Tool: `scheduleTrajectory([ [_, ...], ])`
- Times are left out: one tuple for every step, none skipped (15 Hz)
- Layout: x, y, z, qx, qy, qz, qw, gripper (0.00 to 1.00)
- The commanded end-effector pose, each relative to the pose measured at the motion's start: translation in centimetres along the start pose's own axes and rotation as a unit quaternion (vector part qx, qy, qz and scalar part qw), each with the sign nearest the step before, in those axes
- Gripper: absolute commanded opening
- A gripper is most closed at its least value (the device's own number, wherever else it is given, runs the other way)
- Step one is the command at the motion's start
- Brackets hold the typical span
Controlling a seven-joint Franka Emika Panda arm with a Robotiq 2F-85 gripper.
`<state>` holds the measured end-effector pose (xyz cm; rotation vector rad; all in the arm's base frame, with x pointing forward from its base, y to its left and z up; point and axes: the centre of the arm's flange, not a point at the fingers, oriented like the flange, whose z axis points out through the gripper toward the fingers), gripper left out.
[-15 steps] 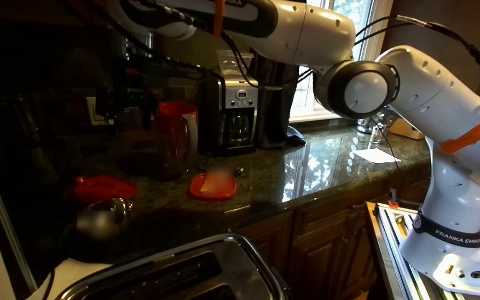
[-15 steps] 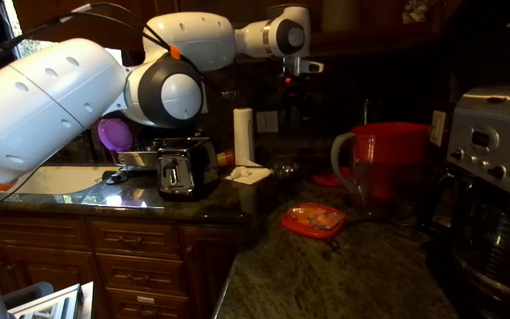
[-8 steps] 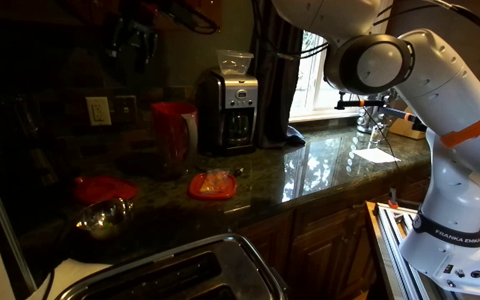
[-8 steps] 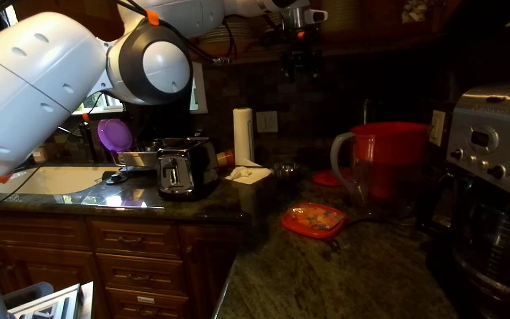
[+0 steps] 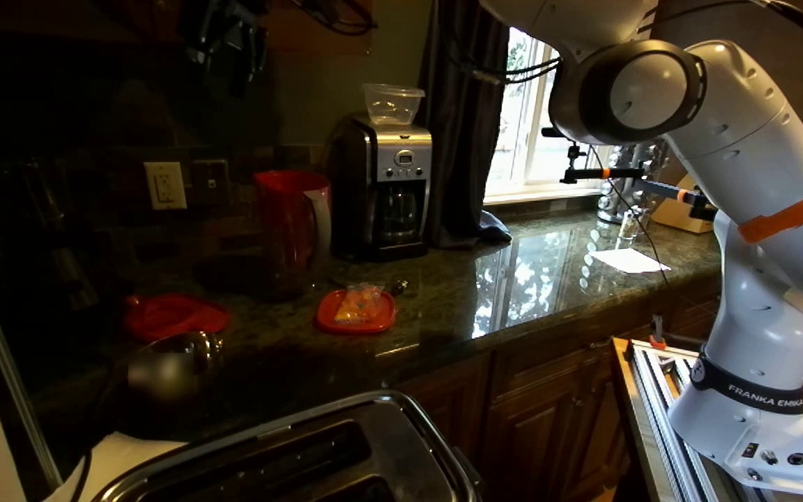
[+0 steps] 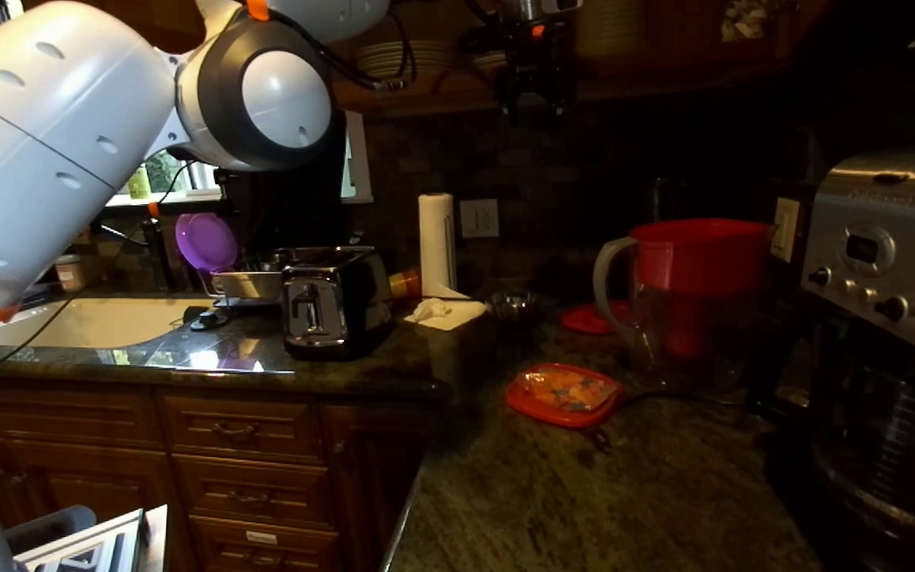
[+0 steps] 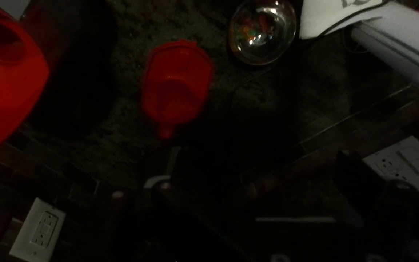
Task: Move the silver bowl from the bottom shelf to the counter top
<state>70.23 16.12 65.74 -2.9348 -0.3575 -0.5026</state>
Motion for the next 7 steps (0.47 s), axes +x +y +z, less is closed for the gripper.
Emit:
scheduleTrajectory([
  [-3.5,1.8,-6.4,0.007,-0.063,-0.017,0.9978,1.00],
  [-4.8,2.3,-8.0,-0.006,-0.085,-0.015,0.9963,1.00],
  [-5.9,2.5,-9.5,-0.017,-0.101,-0.015,0.9946,1.00],
  [-7.1,2.5,-11.0,-0.026,-0.119,-0.033,0.9920,1.00],
  [-8.0,2.4,-12.3,-0.038,-0.117,-0.046,0.9914,1.00],
  [-6.2,2.6,-10.4,-0.018,-0.099,-0.020,0.9947,1.00],
  [-6.9,2.5,-11.9,-0.023,-0.102,-0.027,0.9941,1.00],
])
